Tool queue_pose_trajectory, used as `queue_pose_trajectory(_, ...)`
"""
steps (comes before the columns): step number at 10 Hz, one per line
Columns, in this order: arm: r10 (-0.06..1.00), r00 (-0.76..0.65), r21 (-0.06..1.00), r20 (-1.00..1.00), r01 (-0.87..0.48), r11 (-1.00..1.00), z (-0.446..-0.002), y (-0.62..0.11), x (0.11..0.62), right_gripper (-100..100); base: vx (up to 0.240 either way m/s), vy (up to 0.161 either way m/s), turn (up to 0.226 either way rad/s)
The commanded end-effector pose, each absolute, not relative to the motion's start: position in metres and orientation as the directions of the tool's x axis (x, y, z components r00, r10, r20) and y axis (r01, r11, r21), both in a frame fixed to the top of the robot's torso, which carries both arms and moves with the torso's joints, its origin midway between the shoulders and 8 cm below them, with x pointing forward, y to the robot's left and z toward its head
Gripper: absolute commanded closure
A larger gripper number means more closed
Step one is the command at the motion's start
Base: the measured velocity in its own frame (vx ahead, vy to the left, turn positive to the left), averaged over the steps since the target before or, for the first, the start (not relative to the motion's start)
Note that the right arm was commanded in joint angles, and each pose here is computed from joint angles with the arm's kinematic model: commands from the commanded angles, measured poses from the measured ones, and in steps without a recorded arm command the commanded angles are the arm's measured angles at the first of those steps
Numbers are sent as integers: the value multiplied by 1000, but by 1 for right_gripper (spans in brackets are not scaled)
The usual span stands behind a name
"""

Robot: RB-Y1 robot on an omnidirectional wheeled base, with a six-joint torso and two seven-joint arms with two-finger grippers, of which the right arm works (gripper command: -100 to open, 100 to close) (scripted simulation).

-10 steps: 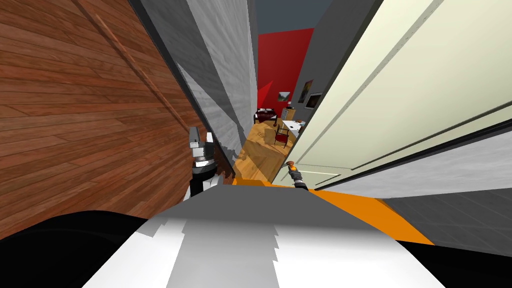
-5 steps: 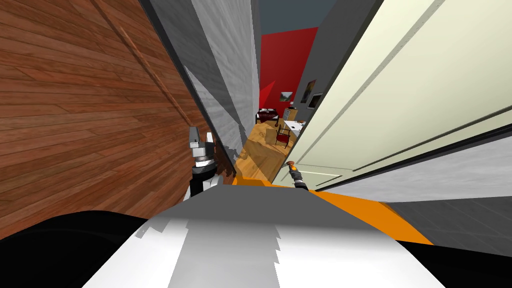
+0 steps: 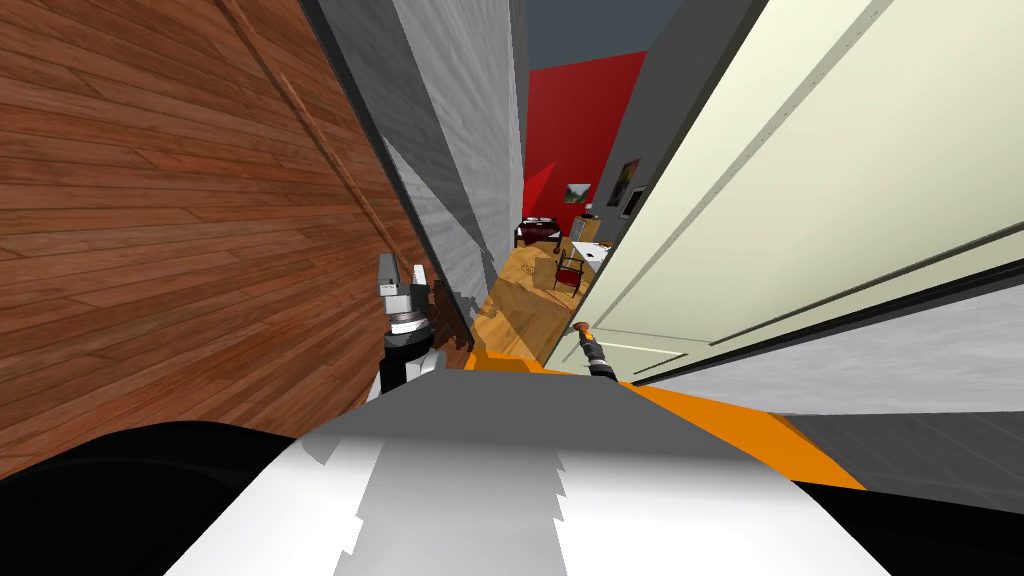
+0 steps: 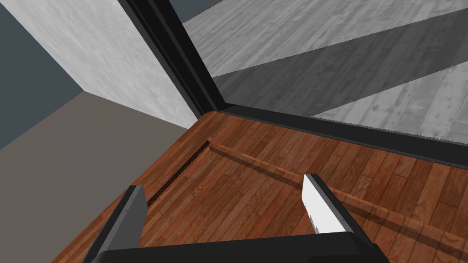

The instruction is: Pull the door open

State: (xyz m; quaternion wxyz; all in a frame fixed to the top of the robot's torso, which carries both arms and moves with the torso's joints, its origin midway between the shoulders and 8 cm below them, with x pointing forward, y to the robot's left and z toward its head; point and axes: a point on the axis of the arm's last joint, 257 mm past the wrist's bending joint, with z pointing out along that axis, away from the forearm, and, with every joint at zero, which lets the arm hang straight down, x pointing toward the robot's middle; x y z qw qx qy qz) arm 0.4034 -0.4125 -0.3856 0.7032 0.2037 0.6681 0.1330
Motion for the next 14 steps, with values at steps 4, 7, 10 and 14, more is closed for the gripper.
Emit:
queue_pose_trajectory(4,560,89,566,-824,83,820,-386,-412,403,100,-31,-15,46)
queue_pose_trajectory(7,624,104,632,-775,81,771,-385,-414,404,100,-33,-16,48)
queue_pose_trajectory(10,687,120,697,-717,77,713,-384,-416,404,100,-35,-19,53)
queue_pose_trajectory(14,768,144,780,-624,68,621,-383,-419,404,100,-31,-14,56)
